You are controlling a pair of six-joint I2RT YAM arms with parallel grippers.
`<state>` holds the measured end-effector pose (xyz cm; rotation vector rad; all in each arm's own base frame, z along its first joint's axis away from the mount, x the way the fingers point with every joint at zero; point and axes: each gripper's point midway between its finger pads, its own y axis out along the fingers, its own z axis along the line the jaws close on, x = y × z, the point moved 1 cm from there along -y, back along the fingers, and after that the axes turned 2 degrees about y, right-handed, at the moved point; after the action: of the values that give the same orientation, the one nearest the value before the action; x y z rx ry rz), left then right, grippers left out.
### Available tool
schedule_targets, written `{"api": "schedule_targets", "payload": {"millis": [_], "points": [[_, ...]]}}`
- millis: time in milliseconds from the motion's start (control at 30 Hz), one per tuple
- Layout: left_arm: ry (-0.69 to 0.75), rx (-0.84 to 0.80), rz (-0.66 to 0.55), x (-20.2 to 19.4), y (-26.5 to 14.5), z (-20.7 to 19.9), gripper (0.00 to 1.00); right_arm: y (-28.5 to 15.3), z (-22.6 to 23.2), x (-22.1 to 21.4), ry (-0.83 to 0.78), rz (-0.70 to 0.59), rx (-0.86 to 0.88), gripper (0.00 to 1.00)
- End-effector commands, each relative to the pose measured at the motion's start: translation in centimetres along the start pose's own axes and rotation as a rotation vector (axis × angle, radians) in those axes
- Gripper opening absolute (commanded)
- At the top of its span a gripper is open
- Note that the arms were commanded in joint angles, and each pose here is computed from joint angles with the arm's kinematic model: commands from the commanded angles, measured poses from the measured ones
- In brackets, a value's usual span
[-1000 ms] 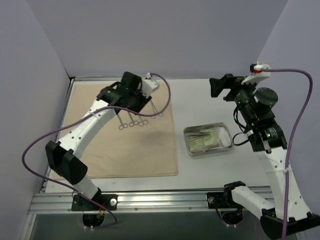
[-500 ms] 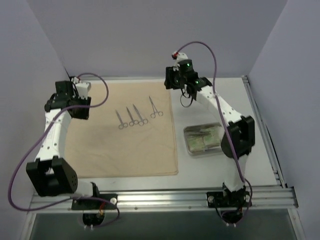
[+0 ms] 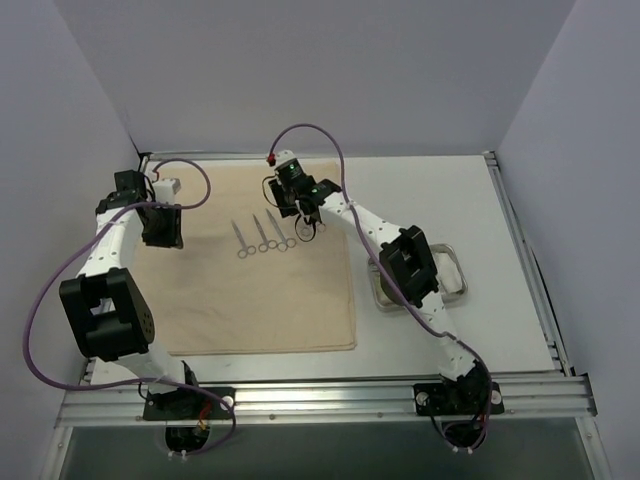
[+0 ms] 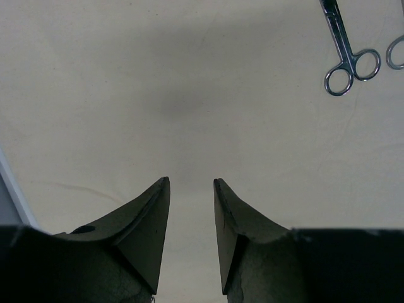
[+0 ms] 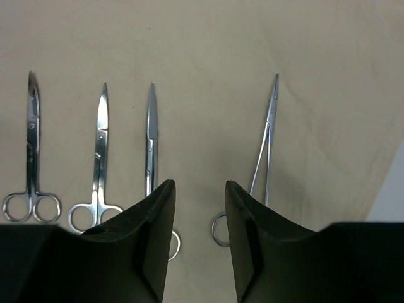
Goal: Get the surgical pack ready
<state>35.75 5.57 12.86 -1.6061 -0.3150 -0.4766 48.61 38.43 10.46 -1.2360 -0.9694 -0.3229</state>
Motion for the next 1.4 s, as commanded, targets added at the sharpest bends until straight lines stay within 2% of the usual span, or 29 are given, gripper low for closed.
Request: {"api": "schedule_targets", "payload": {"millis": [0, 100, 200, 433, 633, 933, 1367], "points": [[0.004, -0.033, -0.067, 1.7, 0.2, -0.3, 0.43, 1.3, -5.5, 0.3, 0.047, 0.004, -0.151, 0.33], [0.011, -0.028, -0.068, 1.6, 0.4, -0.2, 0.43, 2.4, -6.2, -1.0, 0.006, 0.045, -0.168, 0.33], [0.012, -0.03, -0.067, 1.5, 0.8, -0.1, 0.43, 3.5, -6.1, -2.9, -0.051, 0.108, -0.16, 0.38], [0.006, -0.061, -0.055, 1.4, 1.6, -0.5, 0.43, 5.4, -6.4, -5.7, -0.014, 0.18, -0.099, 0.39], [0.004, -0.067, -0.048, 1.3, 2.0, -0.5, 0.43, 4.8, -6.5, -4.3, -0.017, 0.15, -0.106, 0.38], [0.003, -0.077, -0.037, 1.0, 2.3, -0.6, 0.43, 1.6, -4.6, 1.6, -0.022, 0.006, -0.073, 0.35], [0.01, -0.095, -0.039, 1.0, 2.3, -0.9, 0.43, 4.1, -4.8, -4.0, -0.022, 0.149, -0.073, 0.39]]}}
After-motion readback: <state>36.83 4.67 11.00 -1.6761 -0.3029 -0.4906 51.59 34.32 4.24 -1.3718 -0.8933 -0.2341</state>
